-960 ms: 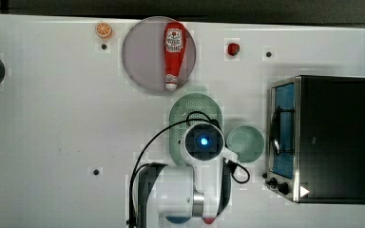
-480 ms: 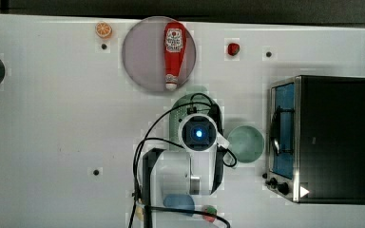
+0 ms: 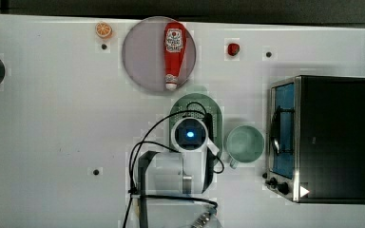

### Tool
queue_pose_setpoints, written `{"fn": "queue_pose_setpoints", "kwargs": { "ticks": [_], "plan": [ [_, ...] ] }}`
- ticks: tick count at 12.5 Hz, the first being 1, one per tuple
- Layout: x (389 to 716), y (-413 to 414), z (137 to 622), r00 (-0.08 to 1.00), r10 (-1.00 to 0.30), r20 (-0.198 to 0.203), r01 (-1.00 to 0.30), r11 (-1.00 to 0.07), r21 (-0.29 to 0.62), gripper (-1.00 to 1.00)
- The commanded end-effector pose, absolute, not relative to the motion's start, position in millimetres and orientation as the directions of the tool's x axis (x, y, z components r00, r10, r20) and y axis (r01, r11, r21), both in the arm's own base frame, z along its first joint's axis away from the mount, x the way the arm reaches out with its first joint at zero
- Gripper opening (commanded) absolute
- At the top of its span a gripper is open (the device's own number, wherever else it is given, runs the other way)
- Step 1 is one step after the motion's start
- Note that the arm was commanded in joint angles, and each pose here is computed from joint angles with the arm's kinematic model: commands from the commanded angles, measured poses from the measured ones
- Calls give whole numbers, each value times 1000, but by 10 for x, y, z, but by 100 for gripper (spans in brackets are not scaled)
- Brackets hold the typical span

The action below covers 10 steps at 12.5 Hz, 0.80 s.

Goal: Drag strainer right to left.

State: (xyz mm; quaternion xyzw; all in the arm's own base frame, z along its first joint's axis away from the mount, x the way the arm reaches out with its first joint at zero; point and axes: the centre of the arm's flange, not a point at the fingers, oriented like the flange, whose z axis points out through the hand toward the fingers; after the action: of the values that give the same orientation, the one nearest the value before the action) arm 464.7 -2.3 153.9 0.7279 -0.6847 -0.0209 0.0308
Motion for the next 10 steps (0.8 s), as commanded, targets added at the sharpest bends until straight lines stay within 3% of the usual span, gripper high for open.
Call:
{"fn": "queue_pose_setpoints", "kwargs": {
  "ticks": [1, 10],
  "plan": [
    [4669, 434, 1621, 6, -1000, 17, -999, -6, 32, 100],
    [4625, 1146, 1569, 67, -998, 20, -997, -67, 32, 100]
  ]
}}
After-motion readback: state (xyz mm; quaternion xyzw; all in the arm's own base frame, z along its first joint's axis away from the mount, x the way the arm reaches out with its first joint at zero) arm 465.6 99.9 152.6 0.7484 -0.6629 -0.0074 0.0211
